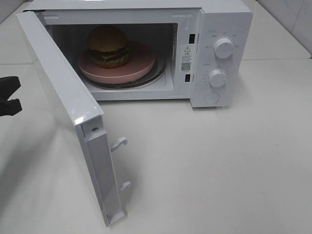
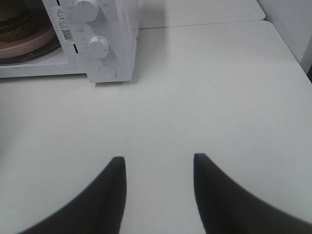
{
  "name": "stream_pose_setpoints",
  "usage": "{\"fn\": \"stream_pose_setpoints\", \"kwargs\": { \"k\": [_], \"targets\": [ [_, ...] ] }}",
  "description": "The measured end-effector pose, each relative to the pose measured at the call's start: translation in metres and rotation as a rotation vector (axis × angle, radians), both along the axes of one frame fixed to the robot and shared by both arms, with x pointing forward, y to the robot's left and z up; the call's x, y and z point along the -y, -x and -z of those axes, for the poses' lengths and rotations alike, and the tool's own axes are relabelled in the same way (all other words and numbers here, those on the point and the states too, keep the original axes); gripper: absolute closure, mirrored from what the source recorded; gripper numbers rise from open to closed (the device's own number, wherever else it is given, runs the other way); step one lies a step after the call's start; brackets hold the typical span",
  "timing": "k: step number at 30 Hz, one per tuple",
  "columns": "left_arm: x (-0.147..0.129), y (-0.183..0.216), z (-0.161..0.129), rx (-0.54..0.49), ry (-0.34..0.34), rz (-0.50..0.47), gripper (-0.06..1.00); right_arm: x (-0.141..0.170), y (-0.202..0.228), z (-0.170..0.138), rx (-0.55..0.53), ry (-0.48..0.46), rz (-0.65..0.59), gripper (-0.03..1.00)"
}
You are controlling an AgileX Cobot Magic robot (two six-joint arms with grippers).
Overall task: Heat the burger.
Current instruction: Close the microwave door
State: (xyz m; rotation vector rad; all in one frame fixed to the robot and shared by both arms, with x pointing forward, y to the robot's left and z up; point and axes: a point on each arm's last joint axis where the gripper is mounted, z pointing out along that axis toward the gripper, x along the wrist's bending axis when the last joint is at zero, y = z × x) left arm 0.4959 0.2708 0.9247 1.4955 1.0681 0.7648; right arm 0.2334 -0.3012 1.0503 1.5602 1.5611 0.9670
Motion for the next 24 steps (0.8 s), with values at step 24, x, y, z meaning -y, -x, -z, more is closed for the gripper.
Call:
{"fn": "stream_pose_setpoints", "kwargs": {
  "k": [24],
  "targets": [
    [0.029,-0.033,0.011,-0.02,0.017,0.199,0.94,0.0,0.0,0.0,0.0,0.0,0.0,0.5]
  ]
}}
